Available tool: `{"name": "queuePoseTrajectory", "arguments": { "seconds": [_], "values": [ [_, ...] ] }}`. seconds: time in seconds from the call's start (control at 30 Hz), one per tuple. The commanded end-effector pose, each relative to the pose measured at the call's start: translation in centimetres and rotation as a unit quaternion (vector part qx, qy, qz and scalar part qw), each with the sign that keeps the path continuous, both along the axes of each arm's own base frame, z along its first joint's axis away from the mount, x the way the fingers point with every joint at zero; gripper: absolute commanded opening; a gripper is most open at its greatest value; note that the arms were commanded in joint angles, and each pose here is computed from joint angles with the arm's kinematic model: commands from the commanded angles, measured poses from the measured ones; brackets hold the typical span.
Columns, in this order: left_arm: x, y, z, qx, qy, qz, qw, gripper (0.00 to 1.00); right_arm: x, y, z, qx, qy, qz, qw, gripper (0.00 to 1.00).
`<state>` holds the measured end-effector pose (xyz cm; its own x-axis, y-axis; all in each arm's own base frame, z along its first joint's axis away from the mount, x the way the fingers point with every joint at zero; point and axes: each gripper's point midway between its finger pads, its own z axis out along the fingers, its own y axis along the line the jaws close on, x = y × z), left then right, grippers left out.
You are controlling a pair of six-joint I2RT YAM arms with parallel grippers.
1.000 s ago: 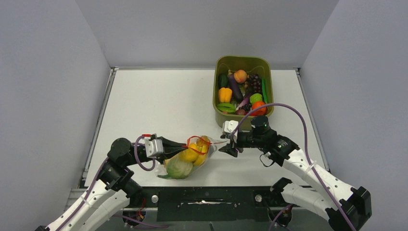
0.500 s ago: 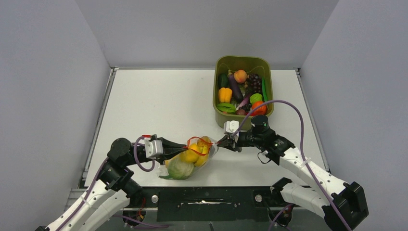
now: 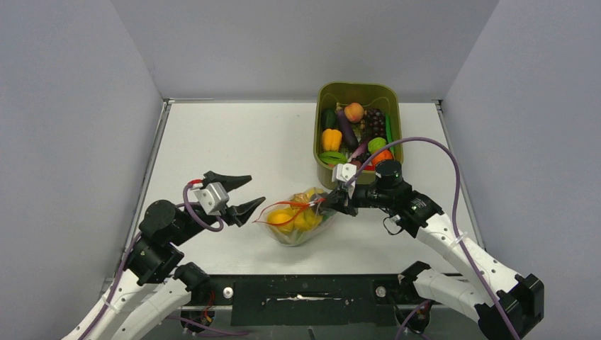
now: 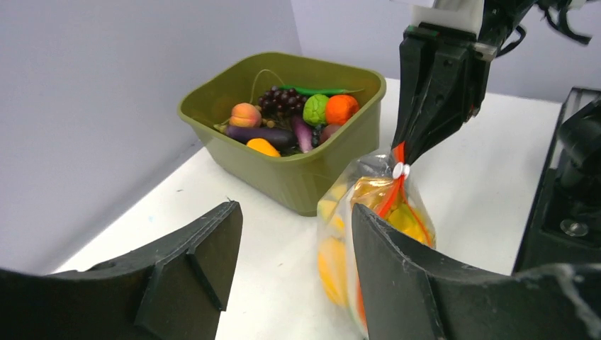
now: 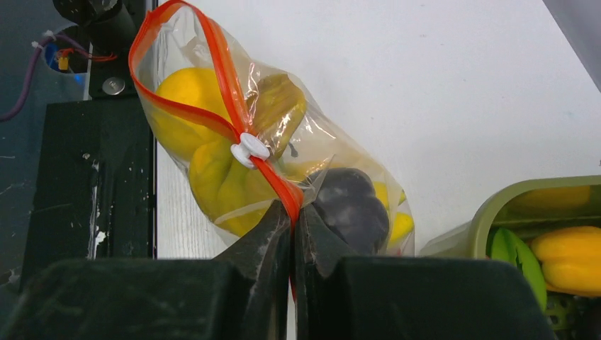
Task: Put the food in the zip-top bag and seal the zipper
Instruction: Zip the zipper food storage bag at the center of the board.
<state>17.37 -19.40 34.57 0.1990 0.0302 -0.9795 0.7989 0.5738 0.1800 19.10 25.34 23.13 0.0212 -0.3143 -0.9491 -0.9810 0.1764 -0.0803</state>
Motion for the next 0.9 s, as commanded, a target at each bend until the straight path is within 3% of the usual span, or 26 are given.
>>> {"name": "queuePoseTrajectory", "arguments": {
  "seconds": [0.0, 0.1, 0.33, 0.6, 0.87],
  "values": [
    [-0.7, -1.7, 0.4, 0.057, -0.025, -0.064, 0.996, 0.58, 0.0, 1.5, 4.0, 0.014, -0.017, 0.026, 0.999, 0.00],
    [-1.3, -4.0, -0.7, 0.074, -0.022, -0.135, 0.988, 0.58, 0.2, 2.6, 4.5, 0.005, -0.019, 0.030, 0.999, 0.00],
    [-0.3, -7.3, -0.9, 0.040, 0.004, -0.185, 0.982, 0.58, 0.5, 4.9, 5.6, 0.021, 0.030, 0.004, 0.999, 0.00],
    [0.3, -8.1, -2.0, 0.034, 0.033, -0.178, 0.983, 0.48, 2.0, 5.6, 5.6, 0.060, 0.090, -0.064, 0.992, 0.00],
    [1.3, -8.7, -3.2, 0.057, 0.026, -0.150, 0.987, 0.47, 1.8, 6.0, 6.2, 0.087, 0.100, -0.072, 0.989, 0.00]
  ]
}}
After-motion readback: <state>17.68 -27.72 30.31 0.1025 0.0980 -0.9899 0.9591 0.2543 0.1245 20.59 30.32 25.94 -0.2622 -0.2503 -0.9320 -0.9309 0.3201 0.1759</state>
